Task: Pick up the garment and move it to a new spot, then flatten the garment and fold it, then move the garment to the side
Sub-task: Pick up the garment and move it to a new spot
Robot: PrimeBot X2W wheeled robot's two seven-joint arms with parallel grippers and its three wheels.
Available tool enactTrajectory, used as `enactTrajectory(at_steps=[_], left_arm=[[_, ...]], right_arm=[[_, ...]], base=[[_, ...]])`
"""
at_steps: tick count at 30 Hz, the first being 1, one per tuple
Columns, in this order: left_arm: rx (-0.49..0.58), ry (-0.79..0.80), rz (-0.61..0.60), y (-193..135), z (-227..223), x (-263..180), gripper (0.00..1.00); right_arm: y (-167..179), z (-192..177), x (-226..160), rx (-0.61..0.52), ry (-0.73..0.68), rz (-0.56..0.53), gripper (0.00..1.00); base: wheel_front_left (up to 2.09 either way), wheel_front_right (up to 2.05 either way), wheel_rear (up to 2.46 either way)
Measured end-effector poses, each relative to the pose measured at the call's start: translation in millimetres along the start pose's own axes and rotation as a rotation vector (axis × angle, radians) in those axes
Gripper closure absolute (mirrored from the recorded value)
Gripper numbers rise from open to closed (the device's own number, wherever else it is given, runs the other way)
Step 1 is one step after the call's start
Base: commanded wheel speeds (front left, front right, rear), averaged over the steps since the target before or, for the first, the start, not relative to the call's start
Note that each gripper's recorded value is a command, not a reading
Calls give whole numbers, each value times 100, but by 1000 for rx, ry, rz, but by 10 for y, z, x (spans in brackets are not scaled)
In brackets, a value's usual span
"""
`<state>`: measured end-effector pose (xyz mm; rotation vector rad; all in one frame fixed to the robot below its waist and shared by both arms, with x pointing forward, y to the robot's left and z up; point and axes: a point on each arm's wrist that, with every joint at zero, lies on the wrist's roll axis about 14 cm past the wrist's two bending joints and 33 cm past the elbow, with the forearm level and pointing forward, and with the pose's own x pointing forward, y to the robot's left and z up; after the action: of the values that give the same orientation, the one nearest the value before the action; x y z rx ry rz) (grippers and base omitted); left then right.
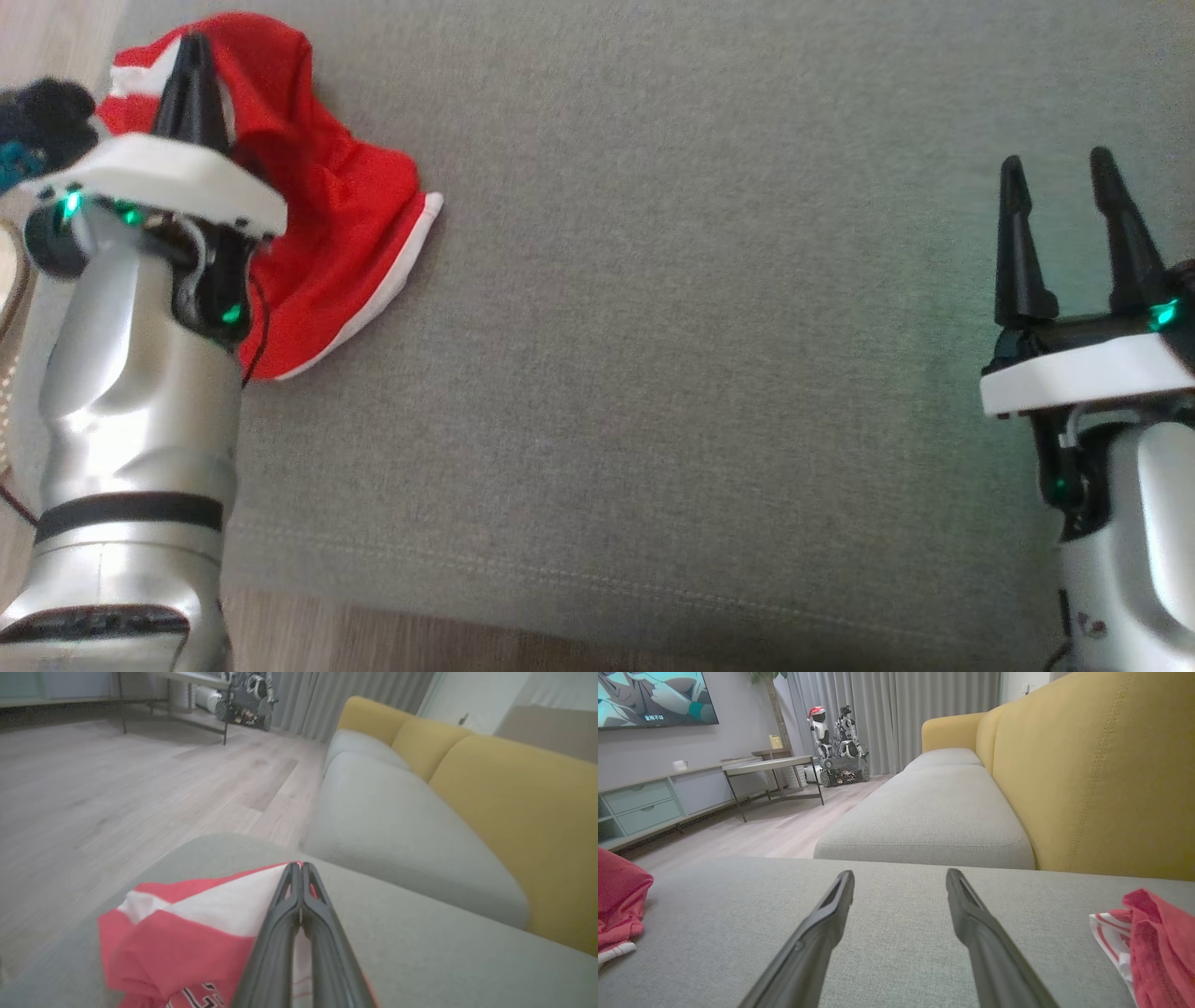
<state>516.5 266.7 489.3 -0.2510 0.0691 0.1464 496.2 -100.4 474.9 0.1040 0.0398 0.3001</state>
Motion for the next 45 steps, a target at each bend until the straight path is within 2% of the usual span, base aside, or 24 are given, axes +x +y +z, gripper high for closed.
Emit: enactTrajectory(at_steps=[7,15,16,18,30,35,41,42,43,45], left_arm=[[-32,-217,-241,-880,780,-47,100],[-87,-295,-497,-1919,1204,-368,100],[-87,-295,-497,-1919,1204,-368,100],[-94,-308,-556,-2166,1293,-459,100],[-128,-225,-822,-3297,1119,-709,100],[-149,-188,-874,-3607,953,-651,100],[-194,-218,-908,-3911,1008,-559,100],[-182,-206,-912,-3953,962,-540,65],[-156,-180,-914,-3989,864,-520,0],[-96,-108,-917,-4021,581,-496,0]], right_arm=[[-47,213,-202,21,-61,-43,0],[-270,306,-467,34,-94,-127,0],[-270,306,-467,34,-94,-127,0],[-324,325,-527,38,-104,-146,0],[-570,436,-742,64,-150,-222,0],[-661,385,-840,87,-140,-253,0],[-771,379,-915,95,-139,-286,0],[-783,376,-925,94,-138,-289,0],[-789,367,-936,93,-134,-292,0],[-797,360,-950,93,-132,-295,0]], base=[[0,0,0],[0,0,0],[0,0,0],[0,0,0],[0,0,0],[0,0,0],[0,0,0],[0,0,0],[0,0,0],[0,0,0]])
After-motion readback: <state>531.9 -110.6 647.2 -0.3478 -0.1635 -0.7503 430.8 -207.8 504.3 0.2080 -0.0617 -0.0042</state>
